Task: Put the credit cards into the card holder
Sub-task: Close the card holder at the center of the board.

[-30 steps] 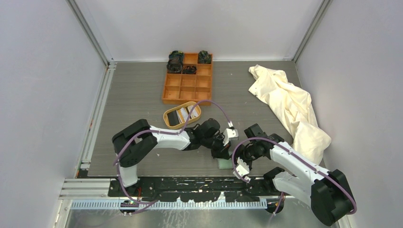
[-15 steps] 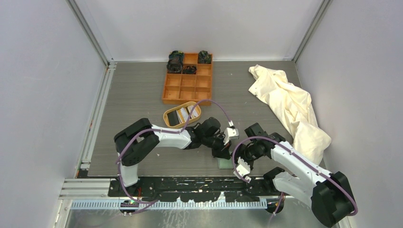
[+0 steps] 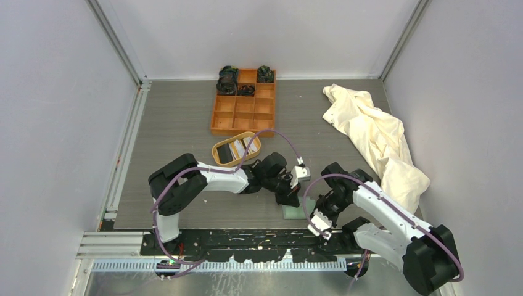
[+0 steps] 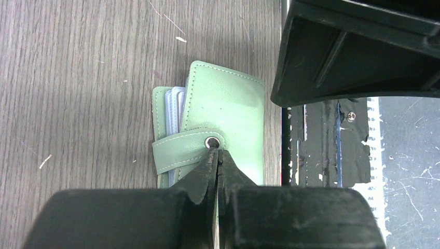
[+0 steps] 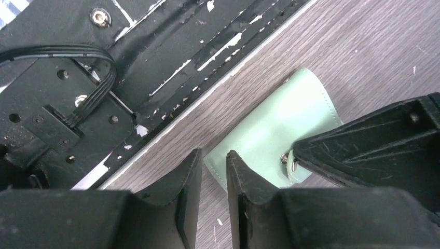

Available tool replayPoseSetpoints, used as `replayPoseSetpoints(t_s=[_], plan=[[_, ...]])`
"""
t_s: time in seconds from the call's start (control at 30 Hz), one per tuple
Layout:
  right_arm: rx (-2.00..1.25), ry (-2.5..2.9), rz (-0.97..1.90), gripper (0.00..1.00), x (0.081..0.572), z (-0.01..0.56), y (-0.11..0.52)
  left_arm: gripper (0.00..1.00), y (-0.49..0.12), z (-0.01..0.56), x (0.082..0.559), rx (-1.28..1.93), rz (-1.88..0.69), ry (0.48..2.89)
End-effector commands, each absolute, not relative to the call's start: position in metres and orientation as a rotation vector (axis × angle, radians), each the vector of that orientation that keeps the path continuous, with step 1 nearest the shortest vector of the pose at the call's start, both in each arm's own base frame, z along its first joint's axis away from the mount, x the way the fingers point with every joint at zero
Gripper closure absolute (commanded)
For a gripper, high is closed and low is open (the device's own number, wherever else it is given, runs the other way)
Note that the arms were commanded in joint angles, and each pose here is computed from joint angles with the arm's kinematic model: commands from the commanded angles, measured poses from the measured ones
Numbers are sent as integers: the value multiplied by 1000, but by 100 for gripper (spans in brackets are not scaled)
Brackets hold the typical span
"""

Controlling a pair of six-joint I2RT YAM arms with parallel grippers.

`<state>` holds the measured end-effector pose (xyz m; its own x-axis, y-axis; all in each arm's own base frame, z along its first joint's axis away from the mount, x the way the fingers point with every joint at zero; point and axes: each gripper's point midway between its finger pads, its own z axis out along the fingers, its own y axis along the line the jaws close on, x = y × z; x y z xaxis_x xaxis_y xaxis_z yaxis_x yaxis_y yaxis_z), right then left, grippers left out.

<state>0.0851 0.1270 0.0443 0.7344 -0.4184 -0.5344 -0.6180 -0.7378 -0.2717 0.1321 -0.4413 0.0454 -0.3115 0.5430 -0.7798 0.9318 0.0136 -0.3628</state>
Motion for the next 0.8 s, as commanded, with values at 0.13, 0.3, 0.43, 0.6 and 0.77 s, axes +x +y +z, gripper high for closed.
replayPoseSetpoints(t_s=[0.13,0.3,0.43,0.6,0.77], plan=[[-2292,890,709,71,93,87,153,100,-399,-19,120,1565,-1054,2126],[-2249,958,589,68,124,78,158,100,-400,-19,120,1565,-1058,2123],[-2267,945,553,63,129,59,157,100,-399,-18,120,1565,-1062,2116],[-2246,955,514,62,139,51,160,100,-400,-18,119,1569,-1066,2116],[-2230,976,483,64,146,47,162,100,-399,-17,118,1570,-1068,2112]])
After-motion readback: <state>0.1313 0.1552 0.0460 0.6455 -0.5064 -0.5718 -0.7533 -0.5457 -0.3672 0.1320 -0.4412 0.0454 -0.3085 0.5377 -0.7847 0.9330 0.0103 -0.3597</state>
